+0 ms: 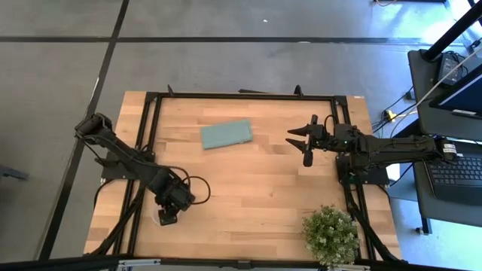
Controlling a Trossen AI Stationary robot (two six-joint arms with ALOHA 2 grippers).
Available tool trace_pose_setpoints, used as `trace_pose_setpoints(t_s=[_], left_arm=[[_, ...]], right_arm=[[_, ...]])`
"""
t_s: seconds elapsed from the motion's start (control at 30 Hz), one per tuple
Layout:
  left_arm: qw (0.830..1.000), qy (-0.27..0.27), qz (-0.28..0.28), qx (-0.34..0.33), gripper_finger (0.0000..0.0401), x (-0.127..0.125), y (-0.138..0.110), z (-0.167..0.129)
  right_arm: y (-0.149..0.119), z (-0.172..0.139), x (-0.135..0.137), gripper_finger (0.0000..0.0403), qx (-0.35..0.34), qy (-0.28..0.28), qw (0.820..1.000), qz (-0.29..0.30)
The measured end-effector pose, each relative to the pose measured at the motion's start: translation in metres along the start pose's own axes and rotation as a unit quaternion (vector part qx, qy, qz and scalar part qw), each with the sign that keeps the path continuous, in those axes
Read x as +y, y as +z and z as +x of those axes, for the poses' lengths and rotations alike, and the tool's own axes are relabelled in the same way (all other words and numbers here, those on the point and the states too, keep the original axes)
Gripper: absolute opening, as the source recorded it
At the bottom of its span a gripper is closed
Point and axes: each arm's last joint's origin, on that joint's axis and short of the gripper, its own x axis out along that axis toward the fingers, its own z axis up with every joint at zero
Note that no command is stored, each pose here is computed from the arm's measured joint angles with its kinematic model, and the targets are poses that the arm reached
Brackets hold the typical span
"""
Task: Pick and placing Produce into tupperware
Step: Return to Home Position
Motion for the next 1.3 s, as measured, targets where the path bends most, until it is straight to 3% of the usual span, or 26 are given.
trace_pose_setpoints(t_s=[0.13,0.23,0.33,0.43,0.6,0.7,0.77,0.9,1.1,1.3], left_arm=[[0.992,-0.043,0.043,-0.111,0.0246,0.000,-0.002,-0.046],[0.958,-0.031,0.052,-0.282,0.0247,0.014,-0.011,-0.093],[0.883,0.000,0.055,-0.467,0.0247,0.033,-0.023,-0.131],[0.800,0.031,0.091,-0.592,0.0248,0.050,-0.038,-0.159],[0.684,0.114,0.156,-0.704,0.0248,0.075,-0.057,-0.188],[0.634,0.118,0.191,-0.740,0.0248,0.093,-0.067,-0.196],[0.623,0.122,0.185,-0.750,0.0248,0.106,-0.072,-0.195],[0.634,0.147,0.140,-0.746,0.0248,0.131,-0.073,-0.172],[0.644,0.166,0.091,-0.741,0.0248,0.159,-0.046,-0.119],[0.611,0.177,0.052,-0.770,0.0248,0.179,-0.039,-0.083]], right_arm=[[0.002,0.000,0.000,0.0158,-0.011,0.000,1.000,0.002],[0.007,0.000,0.000,0.0158,-0.036,0.001,0.999,0.004],[0.012,-0.001,0.000,0.0158,-0.064,0.000,0.998,-0.005],[0.018,-0.001,0.000,0.0158,-0.091,-0.002,0.996,-0.013],[0.025,-0.003,-0.005,0.0158,-0.128,-0.018,0.992,-0.013],[0.026,-0.003,-0.012,0.0158,-0.135,-0.040,0.990,-0.017],[0.026,-0.003,-0.018,0.0158,-0.135,-0.058,0.989,-0.020],[0.027,-0.004,-0.028,0.0158,-0.140,-0.089,0.986,-0.021],[0.026,-0.004,-0.035,0.0158,-0.131,-0.104,0.986,-0.010],[0.020,-0.002,-0.035,0.0158,-0.101,-0.098,0.990,-0.014]])
